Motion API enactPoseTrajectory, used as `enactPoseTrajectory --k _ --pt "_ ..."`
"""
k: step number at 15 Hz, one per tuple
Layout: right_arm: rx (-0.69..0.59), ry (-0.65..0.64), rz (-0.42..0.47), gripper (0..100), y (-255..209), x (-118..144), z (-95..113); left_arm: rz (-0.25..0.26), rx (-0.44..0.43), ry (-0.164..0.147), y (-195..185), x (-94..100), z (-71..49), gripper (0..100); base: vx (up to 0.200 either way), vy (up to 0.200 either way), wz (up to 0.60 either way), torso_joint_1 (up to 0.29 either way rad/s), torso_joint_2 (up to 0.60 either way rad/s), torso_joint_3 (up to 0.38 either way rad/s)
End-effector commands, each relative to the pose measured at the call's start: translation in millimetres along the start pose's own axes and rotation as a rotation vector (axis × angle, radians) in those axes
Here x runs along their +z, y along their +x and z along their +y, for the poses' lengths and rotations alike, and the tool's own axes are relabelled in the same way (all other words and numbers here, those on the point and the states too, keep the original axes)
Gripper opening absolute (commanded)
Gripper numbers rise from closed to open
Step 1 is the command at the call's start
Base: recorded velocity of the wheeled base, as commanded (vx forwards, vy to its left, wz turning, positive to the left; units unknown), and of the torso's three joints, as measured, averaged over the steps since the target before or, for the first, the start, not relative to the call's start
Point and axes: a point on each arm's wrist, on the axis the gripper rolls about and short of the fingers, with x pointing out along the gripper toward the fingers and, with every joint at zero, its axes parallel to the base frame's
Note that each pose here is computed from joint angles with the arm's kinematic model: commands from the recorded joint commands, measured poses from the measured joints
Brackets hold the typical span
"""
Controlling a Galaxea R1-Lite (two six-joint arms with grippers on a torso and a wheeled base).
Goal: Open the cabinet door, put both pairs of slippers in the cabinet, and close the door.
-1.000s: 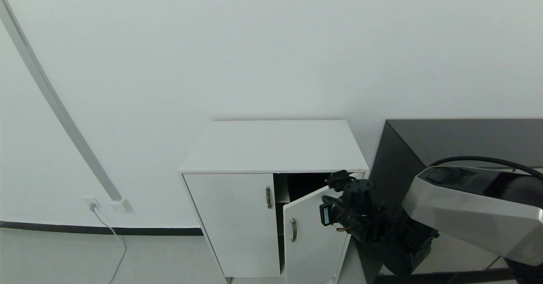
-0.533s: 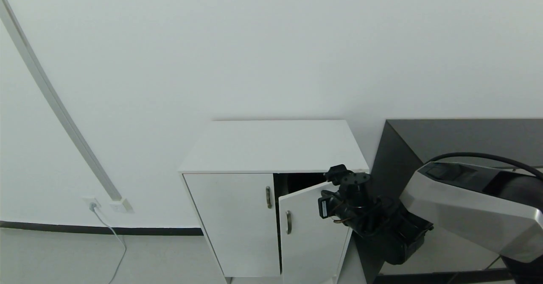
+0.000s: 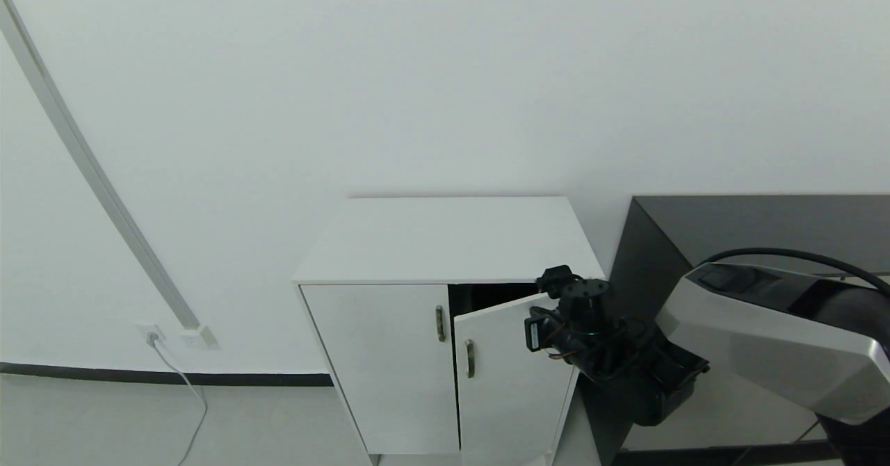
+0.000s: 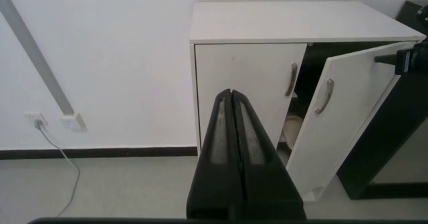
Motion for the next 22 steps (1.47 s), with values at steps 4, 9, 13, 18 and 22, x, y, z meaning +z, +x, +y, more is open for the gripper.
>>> enactPoseTrajectory --k 4,9,13,18,22 --pt "0.000 0.001 -0.005 0 7.6 -3.2 1.0 0.001 0.001 0.001 0.1 0.0 0.0 0 0.000 0.000 0.00 0.000 0.00 0.000" --pt "-0.002 0.005 -0.018 0 11.7 -0.8 1.4 0.001 0.001 -0.001 0.1 0.0 0.0 0 0.000 0.000 0.00 0.000 0.00 0.000" --pt "-0.001 0.004 -0.011 0 16.4 5.6 3.1 0.001 0.001 0.001 0.1 0.0 0.0 0 0.000 0.000 0.00 0.000 0.00 0.000" --pt "-0.002 0.005 -0.014 0 19.1 10.3 4.1 0.001 0.001 0.001 0.1 0.0 0.0 0 0.000 0.000 0.00 0.000 0.00 0.000" --pt "-0.007 0.004 -0.008 0 21.6 13.0 4.1 0.001 0.001 0.001 0.1 0.0 0.0 0 0.000 0.000 0.00 0.000 0.00 0.000"
